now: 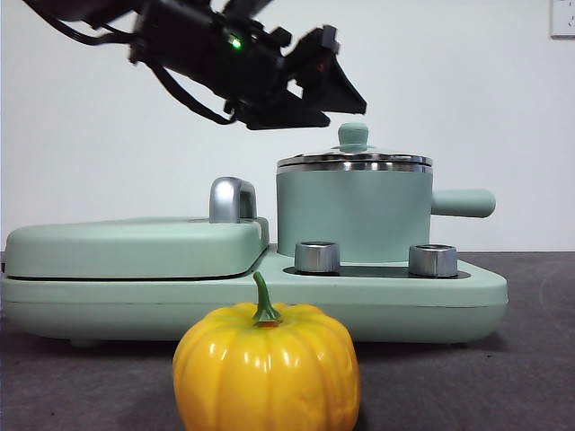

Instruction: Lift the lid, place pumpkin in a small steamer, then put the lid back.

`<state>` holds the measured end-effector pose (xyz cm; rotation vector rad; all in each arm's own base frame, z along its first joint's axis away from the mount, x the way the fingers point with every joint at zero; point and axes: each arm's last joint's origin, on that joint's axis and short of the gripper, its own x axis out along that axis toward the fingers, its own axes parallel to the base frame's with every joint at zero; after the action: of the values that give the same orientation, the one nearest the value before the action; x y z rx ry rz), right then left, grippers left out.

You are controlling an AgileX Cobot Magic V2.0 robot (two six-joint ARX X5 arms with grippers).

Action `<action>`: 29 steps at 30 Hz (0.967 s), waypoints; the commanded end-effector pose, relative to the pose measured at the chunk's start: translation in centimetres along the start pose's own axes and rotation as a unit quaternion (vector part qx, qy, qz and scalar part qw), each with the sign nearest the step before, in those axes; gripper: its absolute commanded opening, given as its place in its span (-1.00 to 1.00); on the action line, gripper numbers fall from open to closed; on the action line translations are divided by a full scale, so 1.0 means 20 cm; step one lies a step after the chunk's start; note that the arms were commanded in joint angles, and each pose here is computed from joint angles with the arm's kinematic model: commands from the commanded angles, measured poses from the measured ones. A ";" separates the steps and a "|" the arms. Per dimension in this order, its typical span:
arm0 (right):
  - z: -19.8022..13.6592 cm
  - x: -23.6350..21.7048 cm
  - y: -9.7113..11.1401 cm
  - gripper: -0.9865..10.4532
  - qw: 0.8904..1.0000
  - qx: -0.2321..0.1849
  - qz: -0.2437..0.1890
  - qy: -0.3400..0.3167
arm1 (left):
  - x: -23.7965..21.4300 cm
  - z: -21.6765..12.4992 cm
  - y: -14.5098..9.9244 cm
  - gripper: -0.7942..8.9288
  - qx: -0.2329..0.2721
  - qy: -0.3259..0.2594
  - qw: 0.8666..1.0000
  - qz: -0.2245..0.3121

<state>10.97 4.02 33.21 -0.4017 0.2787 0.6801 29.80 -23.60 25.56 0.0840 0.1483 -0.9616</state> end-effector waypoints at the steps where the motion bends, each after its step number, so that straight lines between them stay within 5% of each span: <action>1: 0.03 -0.01 -0.01 -0.34 1.000 0.004 -0.003 -0.011 | 0.07 0.03 0.00 -0.20 0.003 -0.013 1.000 -0.005; 24: 0.03 -0.01 -0.01 -0.34 1.000 0.004 -0.006 -0.010 | 0.20 -0.02 0.02 -0.21 -0.013 0.058 0.998 -0.012; 29: 0.03 -0.01 -0.01 -0.34 1.000 0.004 -0.006 -0.010 | 0.20 -0.02 0.02 -0.66 -0.013 0.058 0.998 -0.012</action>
<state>10.98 4.01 33.21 -0.4027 0.2791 0.6764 32.18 -26.01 24.86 0.1184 0.2544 -0.9751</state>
